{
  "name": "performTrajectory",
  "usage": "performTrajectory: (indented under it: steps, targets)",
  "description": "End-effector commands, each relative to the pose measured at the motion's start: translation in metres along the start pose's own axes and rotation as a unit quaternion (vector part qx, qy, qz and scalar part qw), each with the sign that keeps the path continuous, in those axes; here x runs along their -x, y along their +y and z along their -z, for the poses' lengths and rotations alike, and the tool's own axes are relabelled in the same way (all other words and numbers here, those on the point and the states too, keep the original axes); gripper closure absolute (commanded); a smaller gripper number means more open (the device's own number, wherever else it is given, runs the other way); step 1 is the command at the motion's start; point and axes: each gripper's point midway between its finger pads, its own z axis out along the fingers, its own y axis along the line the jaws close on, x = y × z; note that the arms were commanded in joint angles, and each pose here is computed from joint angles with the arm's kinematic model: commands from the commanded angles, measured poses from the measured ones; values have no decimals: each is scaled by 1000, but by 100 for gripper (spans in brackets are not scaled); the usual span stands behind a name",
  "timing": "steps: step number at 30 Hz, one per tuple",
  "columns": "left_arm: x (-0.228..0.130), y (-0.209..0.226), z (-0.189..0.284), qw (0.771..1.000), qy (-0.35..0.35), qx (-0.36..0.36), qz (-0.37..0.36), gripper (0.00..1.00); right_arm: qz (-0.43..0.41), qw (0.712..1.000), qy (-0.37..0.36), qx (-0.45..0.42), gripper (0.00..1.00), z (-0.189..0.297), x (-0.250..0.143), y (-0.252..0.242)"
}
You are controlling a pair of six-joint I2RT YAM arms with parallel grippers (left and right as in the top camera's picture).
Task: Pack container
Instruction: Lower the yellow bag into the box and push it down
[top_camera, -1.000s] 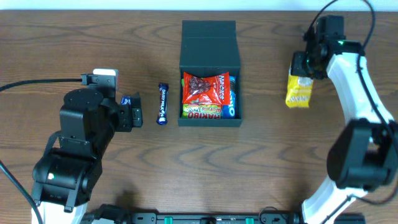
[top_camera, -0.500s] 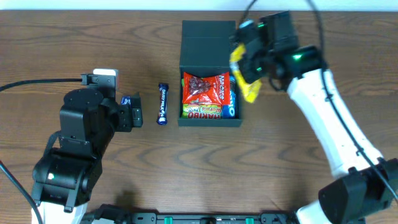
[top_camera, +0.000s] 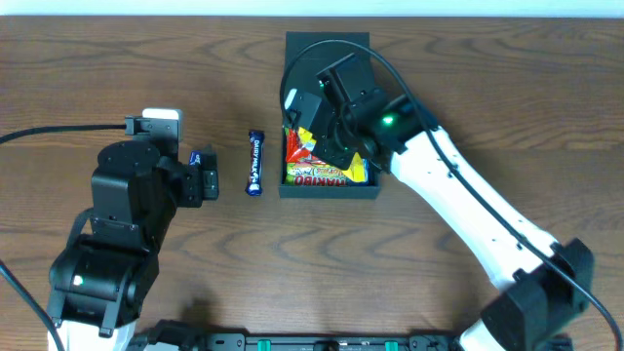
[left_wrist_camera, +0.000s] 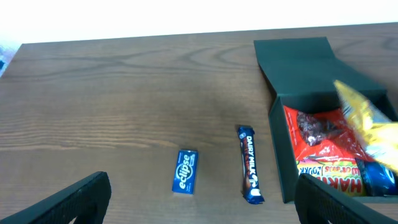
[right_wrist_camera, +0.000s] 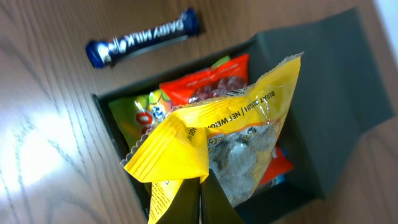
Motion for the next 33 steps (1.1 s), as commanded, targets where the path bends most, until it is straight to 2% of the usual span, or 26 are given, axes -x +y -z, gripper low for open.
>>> performTrajectory:
  steps: [1,12,13,14,16,17,20,22,24,25,26,27,33]
  targets:
    - [6,4,8,1000,-13,6,-6,5,20,1000,16,5,99,-16,-1,2]
    - [6,3,8,1000,-14,6,-6,5,18,999,13,29,99,-40,1,7]
    - [6,3,8,1000,-14,6,-6,5,18,999,9,34,92,-40,2,9]
    - [6,3,8,1000,-14,6,-6,5,18,999,8,37,68,-40,2,10]
    - [6,3,8,1000,-14,6,-6,5,11,999,4,42,6,-39,4,12]
    - [6,3,8,1000,-14,6,-6,5,6,999,2,40,1,-38,5,11]
    - [6,3,8,1000,-14,6,-6,5,4,999,-6,35,1,-30,9,9]
    - [6,3,8,1000,-14,6,-6,5,-7,999,-17,26,1,-24,13,6]
    - [6,3,8,1000,-14,6,-5,5,-12,999,-24,20,21,-20,14,0]
    - [6,3,8,1000,-14,6,-5,5,-14,999,-25,20,53,-20,13,-2]
    - [6,3,8,1000,-14,6,-5,5,-18,999,-27,29,93,-22,12,-1]
    - [6,3,8,1000,-14,6,-4,5,-20,999,-28,37,99,-23,12,0]
    - [6,3,8,1000,-14,5,-4,5,-53,996,-27,66,99,-38,3,-4]
